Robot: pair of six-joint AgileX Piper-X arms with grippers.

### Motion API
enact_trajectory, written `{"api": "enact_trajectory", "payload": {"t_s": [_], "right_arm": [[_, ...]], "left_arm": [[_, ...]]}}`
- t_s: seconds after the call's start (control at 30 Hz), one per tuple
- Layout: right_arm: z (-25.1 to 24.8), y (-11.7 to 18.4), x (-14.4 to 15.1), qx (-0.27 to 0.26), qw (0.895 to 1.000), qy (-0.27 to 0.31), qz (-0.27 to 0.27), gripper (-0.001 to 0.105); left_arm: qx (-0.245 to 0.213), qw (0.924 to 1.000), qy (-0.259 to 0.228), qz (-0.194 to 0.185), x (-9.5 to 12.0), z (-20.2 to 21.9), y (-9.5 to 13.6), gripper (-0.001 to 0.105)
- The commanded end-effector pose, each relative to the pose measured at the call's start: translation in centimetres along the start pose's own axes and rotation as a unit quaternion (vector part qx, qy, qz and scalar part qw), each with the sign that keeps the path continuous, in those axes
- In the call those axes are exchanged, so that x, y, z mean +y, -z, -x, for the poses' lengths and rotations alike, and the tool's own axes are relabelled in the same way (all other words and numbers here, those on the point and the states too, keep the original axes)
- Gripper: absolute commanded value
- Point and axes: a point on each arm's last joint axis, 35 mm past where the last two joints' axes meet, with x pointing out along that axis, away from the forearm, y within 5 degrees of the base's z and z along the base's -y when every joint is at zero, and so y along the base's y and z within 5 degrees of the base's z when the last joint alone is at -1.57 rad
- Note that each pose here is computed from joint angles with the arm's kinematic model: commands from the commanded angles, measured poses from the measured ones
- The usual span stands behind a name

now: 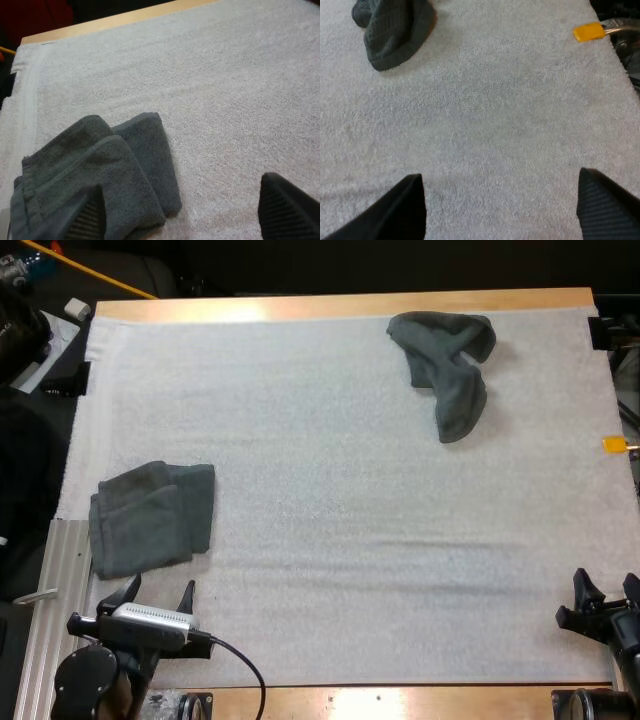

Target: Pick towel from pile, fold and stack

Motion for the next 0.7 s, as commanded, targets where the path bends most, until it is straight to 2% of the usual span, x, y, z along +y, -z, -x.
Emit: {"api": "enact_trajectory", "payload": {"t_s": [0.0,0.67], "right_arm": [[0.01,-0.21,-0.03,-0.004,1.0,0.0,0.002,0.062],[-0.01,-0.13,-0.02,0.0,1.0,0.0,0.0,0.062]], "left_arm": [[-0.001,1.0,0.001,0.002,-0.01,-0.11,-0.27,0.062],[-0.002,1.0,0.001,0.001,-0.01,-0.11,-0.29,0.062]]}}
